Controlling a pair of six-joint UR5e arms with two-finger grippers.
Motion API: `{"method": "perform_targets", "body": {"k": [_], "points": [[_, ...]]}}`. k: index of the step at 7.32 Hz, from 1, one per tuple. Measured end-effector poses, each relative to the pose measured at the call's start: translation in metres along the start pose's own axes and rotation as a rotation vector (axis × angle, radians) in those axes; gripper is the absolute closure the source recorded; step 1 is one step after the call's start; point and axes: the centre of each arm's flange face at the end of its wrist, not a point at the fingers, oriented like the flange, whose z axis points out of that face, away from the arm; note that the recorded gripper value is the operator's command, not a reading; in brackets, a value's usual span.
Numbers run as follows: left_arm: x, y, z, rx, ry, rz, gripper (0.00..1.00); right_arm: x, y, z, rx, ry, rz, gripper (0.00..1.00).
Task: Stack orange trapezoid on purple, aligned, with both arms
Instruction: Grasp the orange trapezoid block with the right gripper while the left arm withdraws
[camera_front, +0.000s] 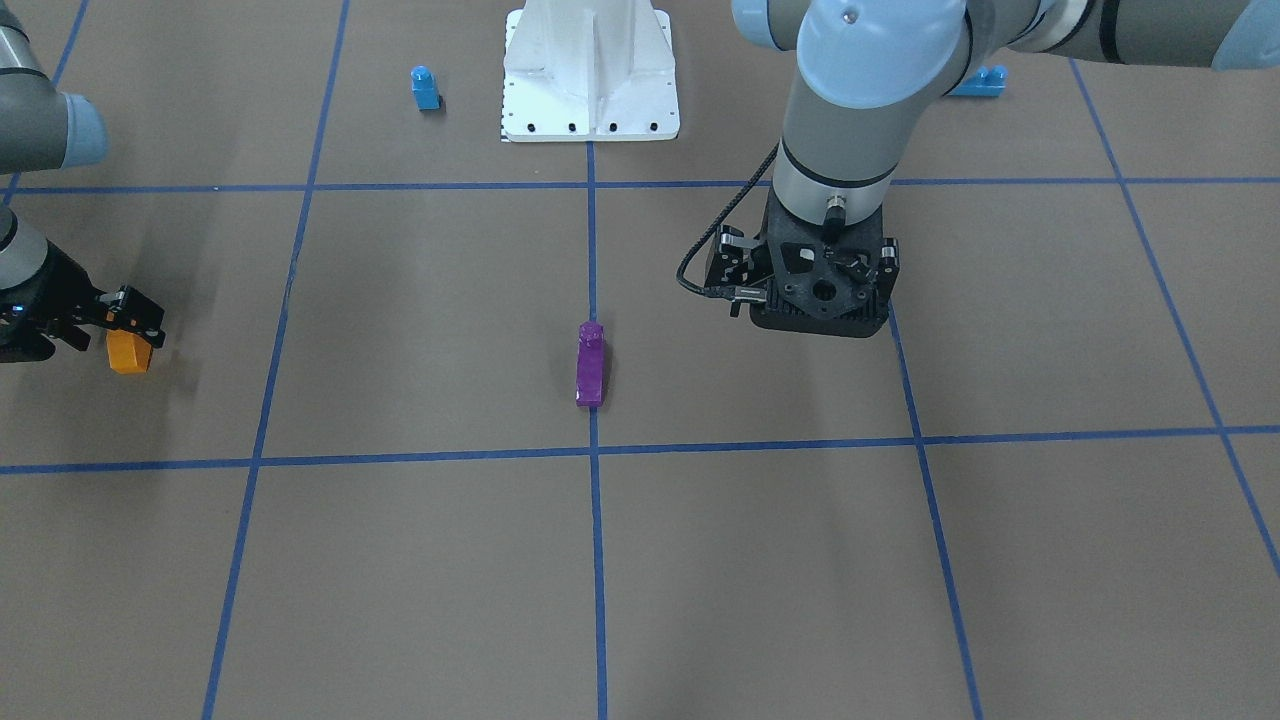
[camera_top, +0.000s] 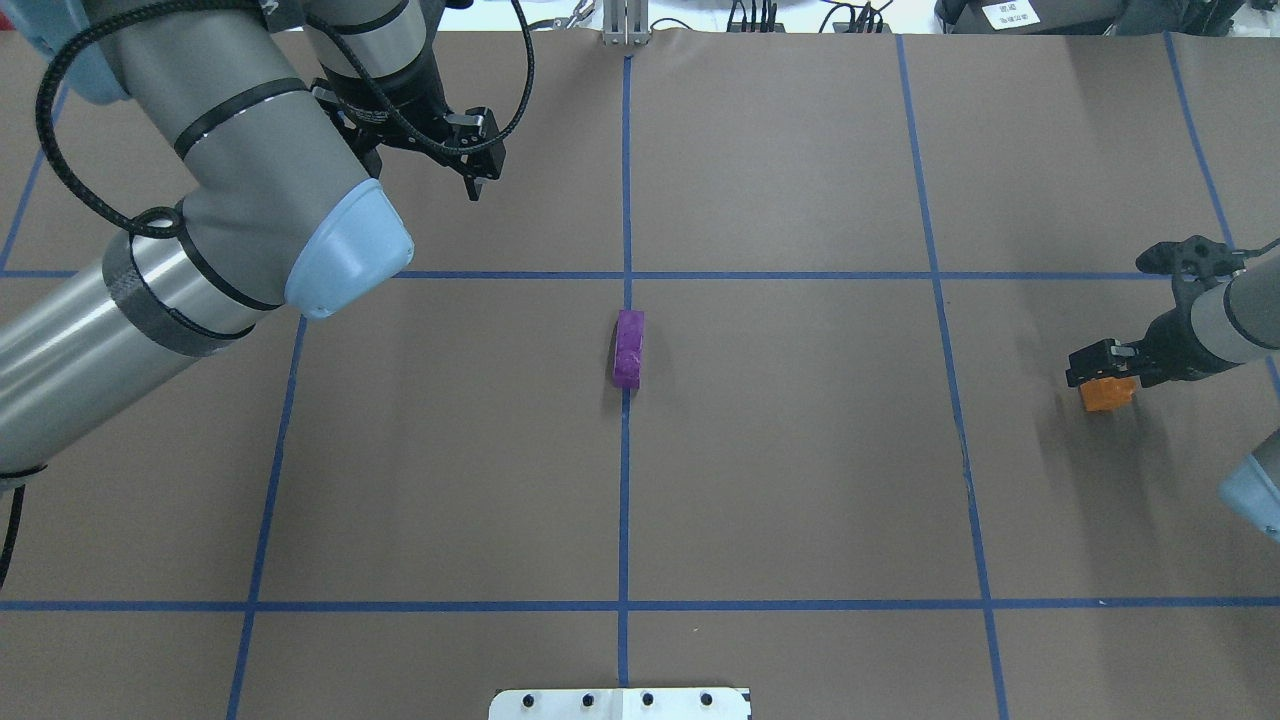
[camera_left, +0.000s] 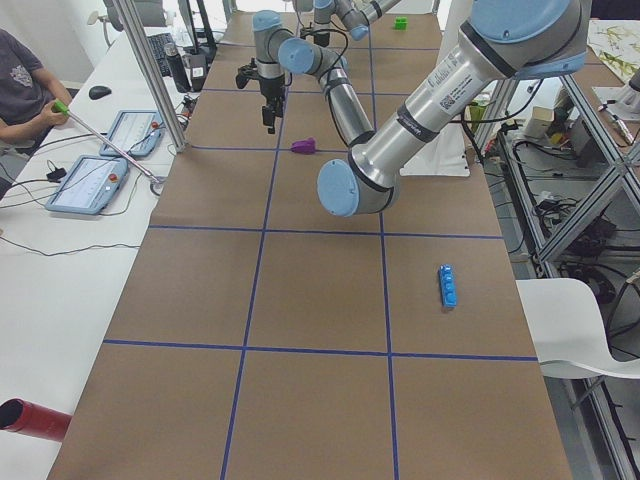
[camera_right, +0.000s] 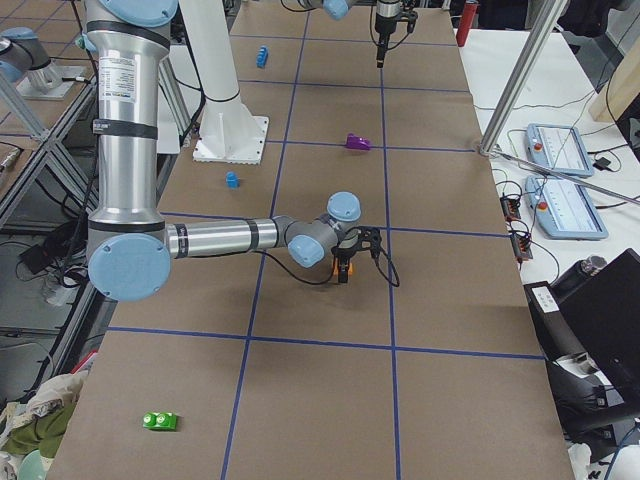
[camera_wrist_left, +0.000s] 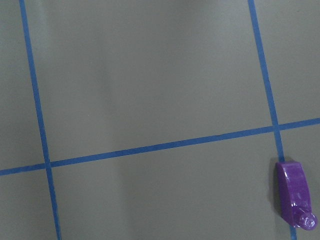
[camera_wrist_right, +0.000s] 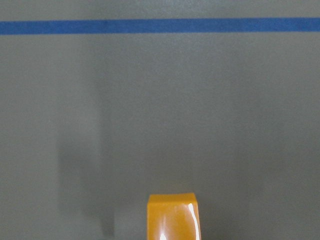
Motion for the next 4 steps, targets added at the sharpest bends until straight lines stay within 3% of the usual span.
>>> {"method": "perform_targets", "body": {"k": [1,2,3,4], "points": [[-0.0001,0.0004,0.0004,0.000,0.001,0.000,0.00,0.0012,0.0015,-0.0002,-0.002,0.001,0.001,0.21],[-0.0011,0.0014,0.0015,-0.001,0.001,0.000,0.00,0.0014,0.0028,-0.0015,-0.003,0.000,0.002,0.63],[-0.0032,0.0026,0.0032,-0.002,0.001,-0.001,0.00,0.0006,0.0046,-0.0040,-0.005,0.001,0.006,0.87],[-0.0041,0.0034,0.0037,-0.003,0.001,-0.001,0.00,-0.0037,0.0063,-0.0081,-0.014,0.010,0.014,1.00]]}}
